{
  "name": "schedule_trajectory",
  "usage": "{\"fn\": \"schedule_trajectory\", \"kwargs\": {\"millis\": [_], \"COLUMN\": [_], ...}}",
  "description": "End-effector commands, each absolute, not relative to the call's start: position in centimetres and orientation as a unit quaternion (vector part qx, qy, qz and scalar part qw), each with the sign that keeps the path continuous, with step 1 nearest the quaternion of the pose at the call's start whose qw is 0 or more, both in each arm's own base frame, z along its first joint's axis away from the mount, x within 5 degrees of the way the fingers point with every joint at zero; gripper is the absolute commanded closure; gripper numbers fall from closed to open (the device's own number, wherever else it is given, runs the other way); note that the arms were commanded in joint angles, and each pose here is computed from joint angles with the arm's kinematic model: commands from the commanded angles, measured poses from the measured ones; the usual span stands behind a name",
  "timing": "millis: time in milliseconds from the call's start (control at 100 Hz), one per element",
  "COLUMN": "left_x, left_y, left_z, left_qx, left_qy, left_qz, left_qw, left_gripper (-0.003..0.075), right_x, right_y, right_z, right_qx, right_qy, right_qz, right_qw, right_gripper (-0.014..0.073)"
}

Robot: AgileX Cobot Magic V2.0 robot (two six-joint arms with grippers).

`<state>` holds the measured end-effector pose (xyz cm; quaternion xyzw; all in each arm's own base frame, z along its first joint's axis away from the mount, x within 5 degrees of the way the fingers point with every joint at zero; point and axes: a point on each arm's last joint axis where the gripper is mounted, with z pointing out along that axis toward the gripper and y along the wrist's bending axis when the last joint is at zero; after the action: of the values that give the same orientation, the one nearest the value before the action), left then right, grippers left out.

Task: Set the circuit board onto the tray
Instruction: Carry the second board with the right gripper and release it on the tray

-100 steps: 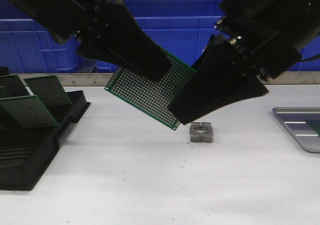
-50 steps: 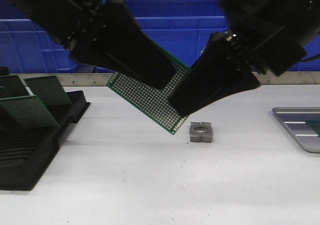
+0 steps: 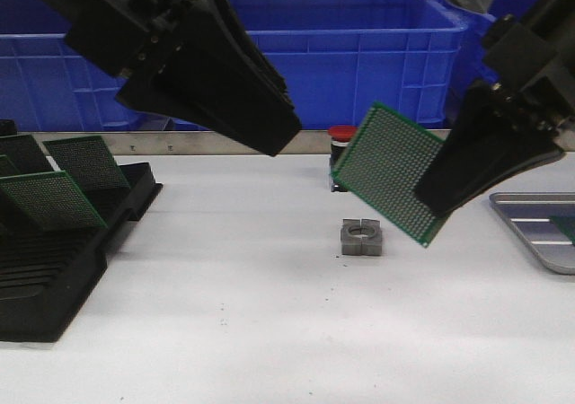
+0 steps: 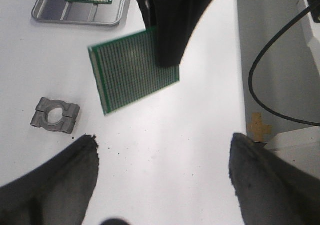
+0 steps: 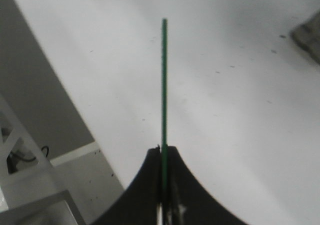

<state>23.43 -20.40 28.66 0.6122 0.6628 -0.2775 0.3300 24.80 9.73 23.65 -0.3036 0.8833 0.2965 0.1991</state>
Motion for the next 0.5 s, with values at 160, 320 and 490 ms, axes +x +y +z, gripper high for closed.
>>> {"fn": "schedule_trajectory", "kwargs": {"millis": [160,320,490], "left_x": [23.2,23.2,23.2], "left_y": [-20.6,-20.6,-20.6], "left_z": [30.7,30.7,30.7], "left_qx": [0.602,0.602,0.602], "left_qy": [0.651,0.651,0.651], "left_qz": [-0.284,-0.284,-0.284], "left_qw": [0.364,0.364,0.364], "left_gripper": [0.0214,0.0214,0.0214], "right_x": [27.7,29.0,30.1], "right_y": [2.7,-1.6,-4.1], "right_z": [24.8,23.3,21.3], "right_qx": [-0.125,-0.042,0.011], "right_qy": [0.918,0.930,0.938], "right_qz": [0.249,0.207,0.172], "right_qw": [0.283,0.300,0.301], "right_gripper": [0.0661,0.0661,0.0661]}}
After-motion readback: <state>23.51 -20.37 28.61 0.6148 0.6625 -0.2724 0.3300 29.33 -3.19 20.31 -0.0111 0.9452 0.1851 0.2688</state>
